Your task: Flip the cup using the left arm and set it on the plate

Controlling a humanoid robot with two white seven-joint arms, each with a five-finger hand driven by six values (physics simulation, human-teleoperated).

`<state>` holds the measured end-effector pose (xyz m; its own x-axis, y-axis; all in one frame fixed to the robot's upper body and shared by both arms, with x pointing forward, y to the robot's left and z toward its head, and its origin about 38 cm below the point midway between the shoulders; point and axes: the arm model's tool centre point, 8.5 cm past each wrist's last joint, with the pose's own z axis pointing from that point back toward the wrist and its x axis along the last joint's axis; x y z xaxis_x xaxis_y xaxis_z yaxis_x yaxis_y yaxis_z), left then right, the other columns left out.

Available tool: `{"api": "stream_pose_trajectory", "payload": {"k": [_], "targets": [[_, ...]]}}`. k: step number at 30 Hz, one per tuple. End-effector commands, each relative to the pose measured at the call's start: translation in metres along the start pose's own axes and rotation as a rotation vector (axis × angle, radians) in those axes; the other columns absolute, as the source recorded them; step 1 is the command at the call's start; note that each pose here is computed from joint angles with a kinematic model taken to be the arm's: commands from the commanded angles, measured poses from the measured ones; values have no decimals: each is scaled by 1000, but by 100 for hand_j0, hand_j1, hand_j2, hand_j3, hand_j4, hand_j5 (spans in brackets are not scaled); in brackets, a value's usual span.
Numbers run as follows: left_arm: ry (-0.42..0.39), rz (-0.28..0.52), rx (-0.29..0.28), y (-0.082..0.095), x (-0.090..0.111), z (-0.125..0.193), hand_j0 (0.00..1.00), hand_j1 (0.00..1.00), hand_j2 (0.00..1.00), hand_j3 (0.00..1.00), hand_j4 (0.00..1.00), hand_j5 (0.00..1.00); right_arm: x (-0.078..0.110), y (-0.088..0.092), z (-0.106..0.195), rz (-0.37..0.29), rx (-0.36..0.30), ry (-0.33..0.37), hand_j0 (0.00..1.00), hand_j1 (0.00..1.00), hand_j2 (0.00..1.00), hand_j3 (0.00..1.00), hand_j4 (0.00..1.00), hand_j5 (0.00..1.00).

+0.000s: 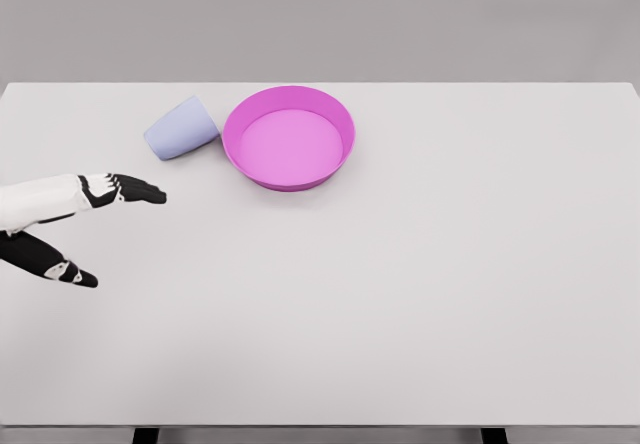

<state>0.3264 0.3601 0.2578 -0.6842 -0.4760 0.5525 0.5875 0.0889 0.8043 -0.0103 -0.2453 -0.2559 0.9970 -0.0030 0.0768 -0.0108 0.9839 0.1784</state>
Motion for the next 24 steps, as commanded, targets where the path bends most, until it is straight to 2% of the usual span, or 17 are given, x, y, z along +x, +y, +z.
{"api": "stream_pose_trajectory", "payload": {"k": [1,3,8,10,11,12,14,19,20,23,24], "targets": [[-5,14,5,-1,0,-1,100,100,100,100,100,100,2,0,0,4,2,-6,100,100,100,100,100,100],[-9,3,8,1,1,-2,100,100,100,100,100,100,-4,0,1,-8,-1,8,100,100,100,100,100,100],[-96,-36,86,15,8,-27,100,100,100,100,100,100,-4,0,1,-5,-1,7,100,100,100,100,100,100],[-98,-53,87,16,9,-30,100,100,100,100,100,100,-4,0,1,-3,-1,8,100,100,100,100,100,100],[-108,-48,111,19,10,-31,100,100,100,100,100,100,-4,0,1,-3,-1,8,100,100,100,100,100,100],[-106,-60,98,21,11,-31,100,100,100,100,100,100,-4,0,1,-3,-1,8,100,100,100,100,100,100],[-115,-41,79,13,9,-37,100,100,100,100,100,100,-4,0,1,-3,-1,8,100,100,100,100,100,100],[-116,-33,80,10,8,-38,100,100,100,100,100,100,-4,0,1,-3,-1,8,100,100,100,100,100,100],[-89,-15,71,10,5,-39,100,100,100,100,100,100,-4,0,1,-3,-1,8,100,100,100,100,100,100],[-38,22,91,21,2,-39,100,100,100,100,100,100,-4,0,1,-3,-1,8,100,100,100,100,100,100],[-56,70,126,30,4,-39,100,100,100,100,100,100,-4,0,1,-3,-1,8,100,100,100,100,100,100]]}}
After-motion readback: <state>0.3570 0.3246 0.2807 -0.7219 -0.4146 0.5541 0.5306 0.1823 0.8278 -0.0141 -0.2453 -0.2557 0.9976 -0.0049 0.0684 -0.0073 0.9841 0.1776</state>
